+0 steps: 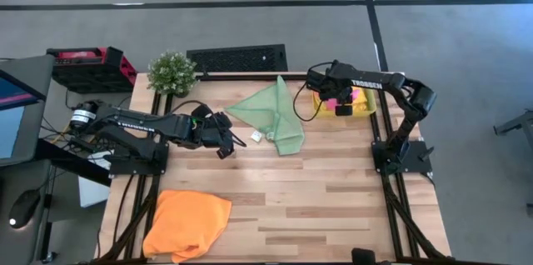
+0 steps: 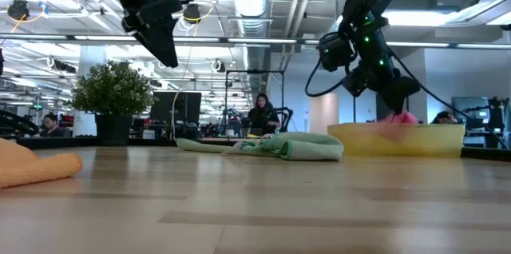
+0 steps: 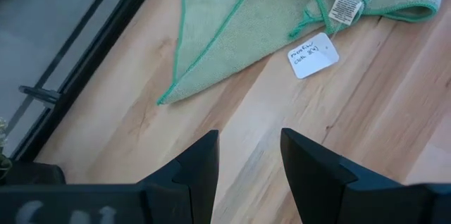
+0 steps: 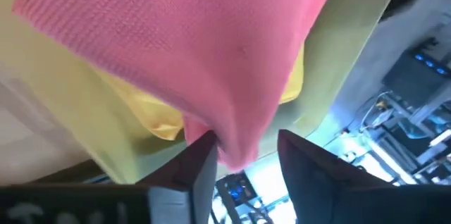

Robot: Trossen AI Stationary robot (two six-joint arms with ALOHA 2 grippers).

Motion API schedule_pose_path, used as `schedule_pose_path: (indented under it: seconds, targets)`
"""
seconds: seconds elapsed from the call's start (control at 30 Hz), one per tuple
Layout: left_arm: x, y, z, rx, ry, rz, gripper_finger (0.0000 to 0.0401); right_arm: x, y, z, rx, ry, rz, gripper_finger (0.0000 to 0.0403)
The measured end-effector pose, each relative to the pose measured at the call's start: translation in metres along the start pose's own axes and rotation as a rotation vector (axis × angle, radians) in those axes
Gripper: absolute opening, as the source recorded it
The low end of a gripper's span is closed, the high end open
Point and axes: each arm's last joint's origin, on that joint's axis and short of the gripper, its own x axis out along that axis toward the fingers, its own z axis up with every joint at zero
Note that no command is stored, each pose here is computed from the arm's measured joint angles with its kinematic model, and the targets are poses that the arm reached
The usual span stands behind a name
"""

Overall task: Fold microfiber towels
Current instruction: Put the pink towel into the bin, then fold the light green towel

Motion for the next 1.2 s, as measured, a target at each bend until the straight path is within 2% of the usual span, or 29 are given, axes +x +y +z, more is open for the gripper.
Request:
schedule_pose_path:
  seconds: [0.33, 0.47, 0.63, 0.77, 0.93, 1.07, 1.2]
  targets:
    - [0.0, -0.001, -0.001, -0.064, 0.026, -0.041, 0.0145, -0.028, 0.002, 0.001, 0.051, -0.025, 0.005, 0.0207]
    - [0.003, 0.001, 0.001, -0.103, 0.027, -0.033, 0.0145, -0.043, 0.002, 0.001, 0.096, -0.118, 0.11, 0.0207]
    - [0.007, 0.008, 0.004, -0.138, 0.032, -0.011, 0.0145, -0.064, 0.005, 0.001, 0.137, -0.357, 0.268, 0.0206]
    - [0.008, 0.01, 0.005, -0.139, 0.039, -0.01, 0.0145, -0.079, 0.01, 0.012, 0.076, -0.539, 0.276, 0.0207]
    - [0.011, 0.011, 0.002, -0.133, 0.062, -0.016, 0.0145, -0.092, 0.021, 0.044, -0.023, -0.746, 0.234, 0.0206]
    - [0.015, 0.01, -0.003, -0.122, 0.08, -0.016, 0.0145, -0.095, 0.036, 0.066, -0.126, -0.821, 0.23, 0.0206]
    - [0.02, 0.01, -0.01, -0.109, 0.114, -0.028, 0.0145, -0.091, 0.059, 0.084, -0.319, -0.826, 0.249, 0.0205]
